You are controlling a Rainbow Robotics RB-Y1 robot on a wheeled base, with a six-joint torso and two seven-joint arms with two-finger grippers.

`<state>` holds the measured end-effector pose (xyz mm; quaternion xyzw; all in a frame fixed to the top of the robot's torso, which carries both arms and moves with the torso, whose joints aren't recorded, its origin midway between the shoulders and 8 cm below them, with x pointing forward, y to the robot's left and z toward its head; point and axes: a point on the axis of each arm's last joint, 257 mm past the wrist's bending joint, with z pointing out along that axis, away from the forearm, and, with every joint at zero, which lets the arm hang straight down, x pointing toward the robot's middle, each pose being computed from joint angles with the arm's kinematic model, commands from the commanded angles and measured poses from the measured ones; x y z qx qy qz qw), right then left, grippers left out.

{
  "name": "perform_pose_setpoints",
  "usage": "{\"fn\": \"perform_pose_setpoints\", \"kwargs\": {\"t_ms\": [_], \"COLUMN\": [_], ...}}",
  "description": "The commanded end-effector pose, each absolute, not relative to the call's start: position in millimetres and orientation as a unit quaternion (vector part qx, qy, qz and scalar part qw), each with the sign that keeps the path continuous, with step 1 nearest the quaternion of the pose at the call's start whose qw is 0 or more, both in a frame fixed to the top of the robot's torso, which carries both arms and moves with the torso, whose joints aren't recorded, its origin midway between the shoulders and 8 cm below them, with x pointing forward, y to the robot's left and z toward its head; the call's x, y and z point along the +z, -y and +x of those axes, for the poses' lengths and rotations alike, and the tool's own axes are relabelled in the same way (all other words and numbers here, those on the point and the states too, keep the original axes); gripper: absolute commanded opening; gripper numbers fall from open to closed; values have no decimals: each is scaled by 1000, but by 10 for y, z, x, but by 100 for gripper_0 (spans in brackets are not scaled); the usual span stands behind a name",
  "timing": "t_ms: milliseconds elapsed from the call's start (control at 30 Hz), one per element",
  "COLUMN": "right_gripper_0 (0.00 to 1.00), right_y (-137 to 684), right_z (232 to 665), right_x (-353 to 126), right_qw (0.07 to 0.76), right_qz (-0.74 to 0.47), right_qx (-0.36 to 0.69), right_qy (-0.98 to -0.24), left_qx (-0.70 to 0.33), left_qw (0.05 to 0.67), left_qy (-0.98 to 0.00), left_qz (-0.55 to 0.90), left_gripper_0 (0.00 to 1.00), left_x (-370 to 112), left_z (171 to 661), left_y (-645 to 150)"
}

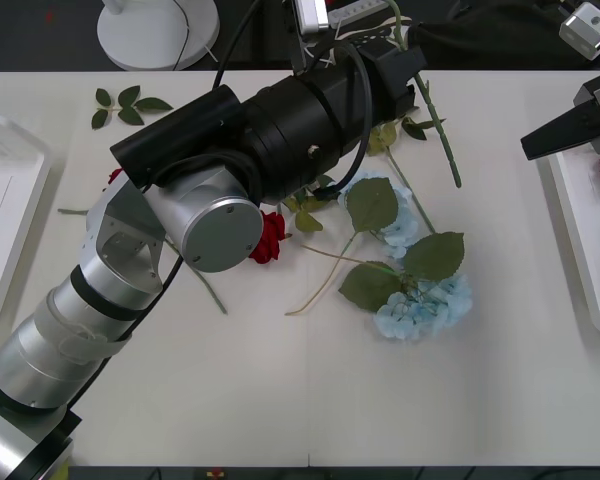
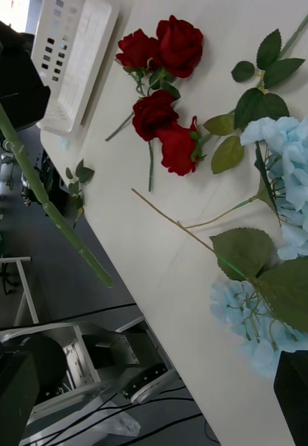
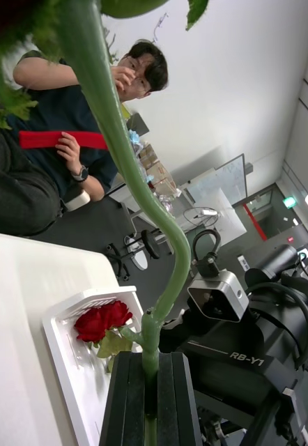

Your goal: Place the red flowers into the right box and the blue flowers into the left box. If a person shows an open palm, hand one flower to the person first, then continue sorting.

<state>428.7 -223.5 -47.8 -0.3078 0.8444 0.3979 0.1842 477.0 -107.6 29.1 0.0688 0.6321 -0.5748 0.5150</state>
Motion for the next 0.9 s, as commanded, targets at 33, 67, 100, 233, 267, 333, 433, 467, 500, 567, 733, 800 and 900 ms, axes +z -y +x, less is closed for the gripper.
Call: {"fn": "perform_pose_setpoints", "kwargs": {"t_ms": [33,67,100,233,267,333,433,467,500,567,733,800,900], "right_gripper_0": [100,100,100,100,100,100,100,100,100,100,100,100,97], "right_y": [2075,2033,1995,1854,1811,1710,1554,1521,1468,1392,1238,1224,1152], "right_z": [4193,4177,4167,4171,4172,4175,4195,4201,4213,4237,4232,4220,4205], "right_x": [-337,-344,-355,-411,-431,-458,-467,-488,-516,-546,-607,-658,-689], "right_qw": [204,203,202,201,201,203,209,210,212,216,216,213,215], "right_qz": [-361,-367,-370,-380,-385,-388,-389,-390,-393,-397,-403,-408,-414], "right_qx": [405,408,411,419,417,423,435,435,433,431,434,429,425], "right_qy": [-815,-811,-809,-800,-798,-793,-785,-784,-783,-781,-776,-778,-776], "left_qx": [-583,-583,-583,-583,-583,-583,-583,-583,-583,-583,-583,-583,-583], "left_qw": [534,534,534,534,534,534,534,534,534,534,534,534,534], "left_qy": [-603,-603,-603,-603,-603,-603,-603,-603,-603,-603,-603,-603,-603], "left_qz": [101,101,101,101,101,101,101,101,101,101,101,101,101], "left_gripper_0": [0,0,0,0,0,0,0,0,0,0,0,0,0], "left_x": [614,614,614,614,614,614,614,614,614,614,614,614,614], "left_z": [4608,4608,4608,4608,4608,4608,4608,4608,4608,4608,4608,4608,4608], "left_y": [1252,1252,1252,1252,1252,1252,1252,1252,1252,1252,1252,1252,1252]}}
